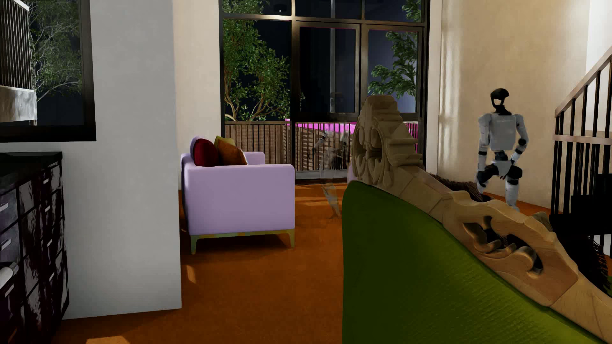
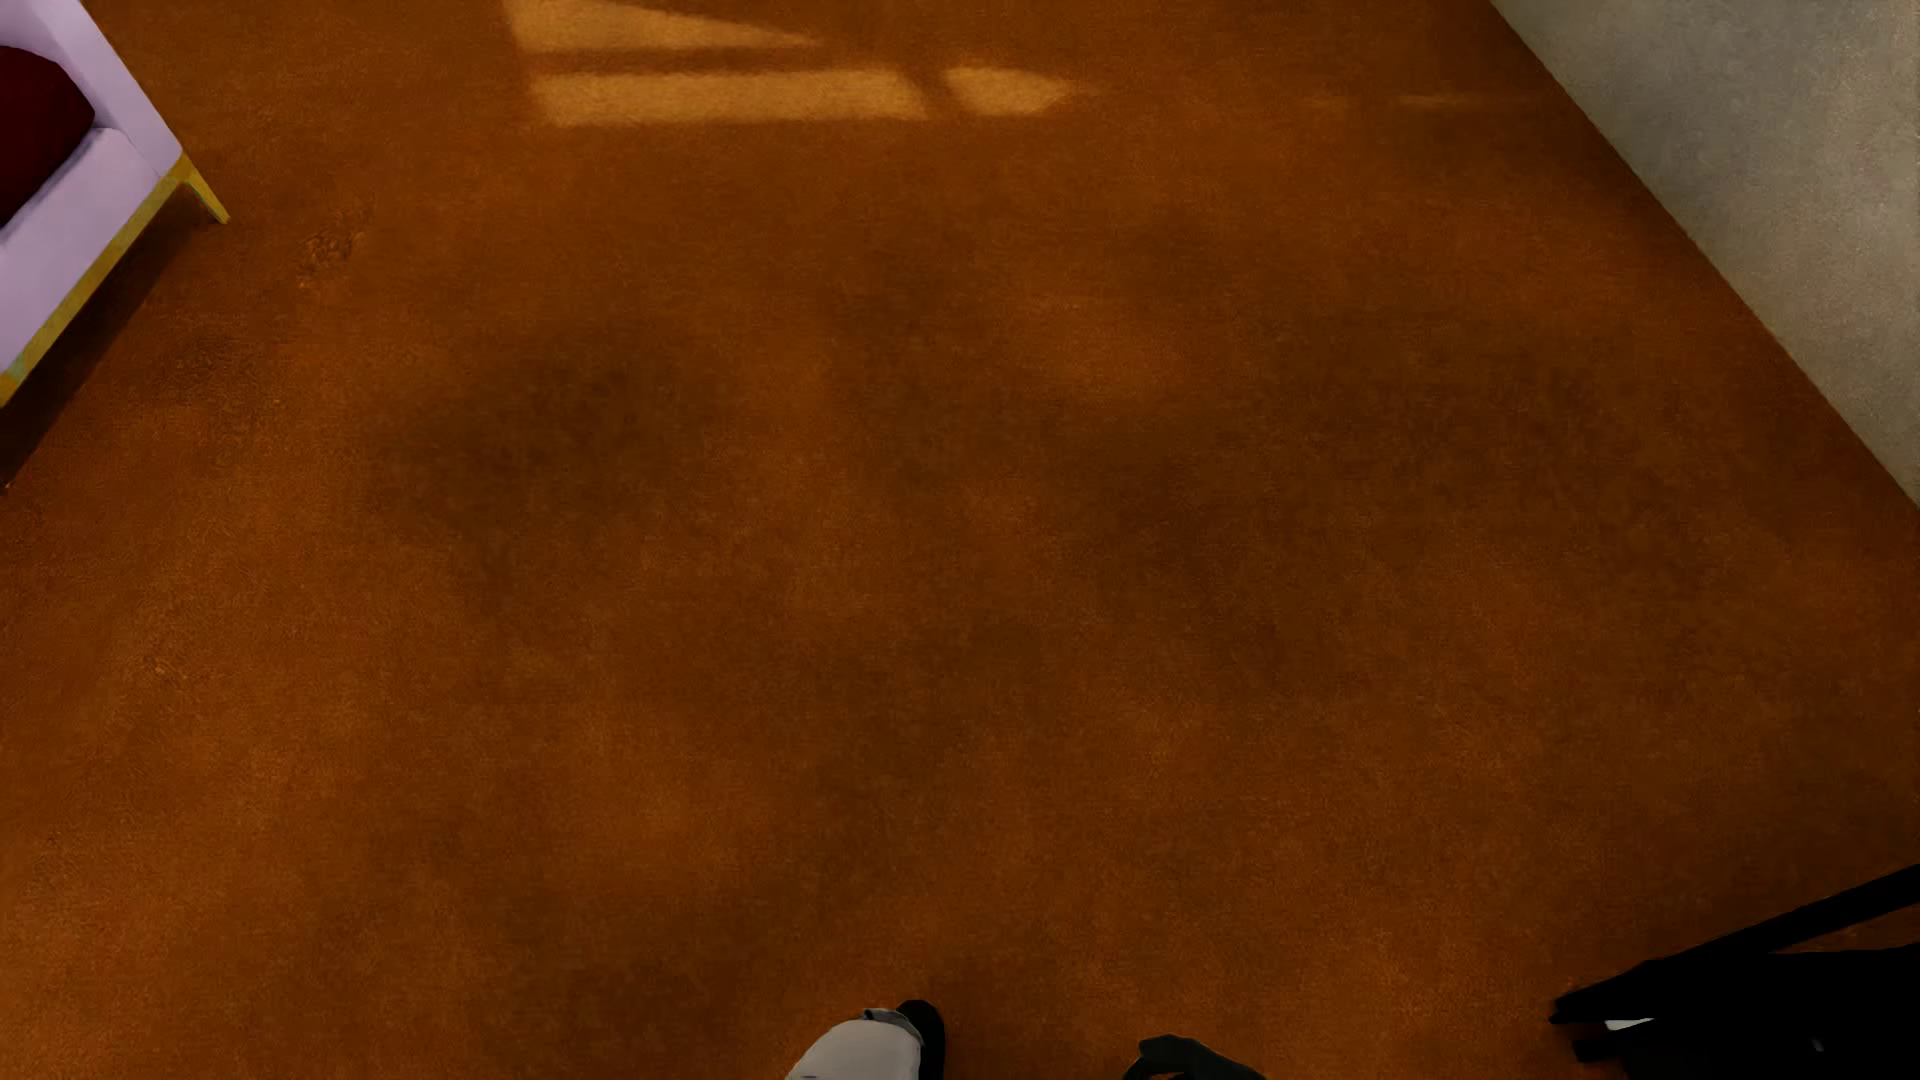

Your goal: Walk towards light purple sofa

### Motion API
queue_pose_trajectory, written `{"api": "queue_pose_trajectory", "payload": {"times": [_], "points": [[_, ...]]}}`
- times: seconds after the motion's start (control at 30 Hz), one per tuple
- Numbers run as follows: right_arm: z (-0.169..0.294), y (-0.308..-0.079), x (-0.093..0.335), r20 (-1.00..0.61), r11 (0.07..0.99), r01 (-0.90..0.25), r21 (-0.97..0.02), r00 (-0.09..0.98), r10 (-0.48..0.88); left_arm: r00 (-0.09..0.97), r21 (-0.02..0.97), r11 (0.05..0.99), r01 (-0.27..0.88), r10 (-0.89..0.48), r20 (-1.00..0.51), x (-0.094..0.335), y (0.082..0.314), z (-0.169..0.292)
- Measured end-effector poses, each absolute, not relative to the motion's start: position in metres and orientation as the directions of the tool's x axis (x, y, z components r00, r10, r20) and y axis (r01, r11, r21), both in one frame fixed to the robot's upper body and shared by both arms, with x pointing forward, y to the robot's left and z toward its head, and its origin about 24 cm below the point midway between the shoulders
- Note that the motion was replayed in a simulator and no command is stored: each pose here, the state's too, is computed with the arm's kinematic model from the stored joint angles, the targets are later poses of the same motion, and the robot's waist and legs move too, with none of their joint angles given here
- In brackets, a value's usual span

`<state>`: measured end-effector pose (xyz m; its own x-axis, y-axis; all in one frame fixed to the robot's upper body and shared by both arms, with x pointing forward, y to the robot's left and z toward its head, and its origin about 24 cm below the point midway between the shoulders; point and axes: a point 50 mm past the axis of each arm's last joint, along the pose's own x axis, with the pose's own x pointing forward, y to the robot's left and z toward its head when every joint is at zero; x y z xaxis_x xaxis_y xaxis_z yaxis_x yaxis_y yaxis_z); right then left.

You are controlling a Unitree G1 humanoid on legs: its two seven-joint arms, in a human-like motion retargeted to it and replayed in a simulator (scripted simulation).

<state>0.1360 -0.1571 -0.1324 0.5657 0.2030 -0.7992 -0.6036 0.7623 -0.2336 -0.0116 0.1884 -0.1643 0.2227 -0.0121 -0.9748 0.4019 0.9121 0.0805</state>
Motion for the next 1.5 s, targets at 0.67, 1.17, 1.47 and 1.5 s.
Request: {"api": "queue_pose_trajectory", "payload": {"times": [0.67, 1.17, 1.47, 1.5], "points": [[-0.167, -0.225, -0.001, -0.983, 0.827, -0.540, -0.155, 0.165, -0.076, 0.616, 0.307, 0.898, 0.314, 0.054, -0.786, 0.151, 0.222, -0.127], [-0.160, -0.226, 0.055, -0.949, 0.783, -0.578, -0.230, 0.312, -0.049, 0.135, 0.072, 0.770, 0.635, -0.018, -0.991, -0.007, 0.194, -0.172], [-0.076, -0.252, 0.208, -0.605, 0.879, -0.210, -0.427, 0.789, -0.105, 0.200, 0.143, 0.937, 0.319, 0.081, -0.976, -0.020, 0.215, -0.161], [-0.065, -0.248, 0.223, -0.559, 0.879, -0.199, -0.433, 0.825, -0.088, 0.180, 0.128, 0.940, 0.318, 0.072, -0.981, -0.026, 0.211, -0.163]]}}
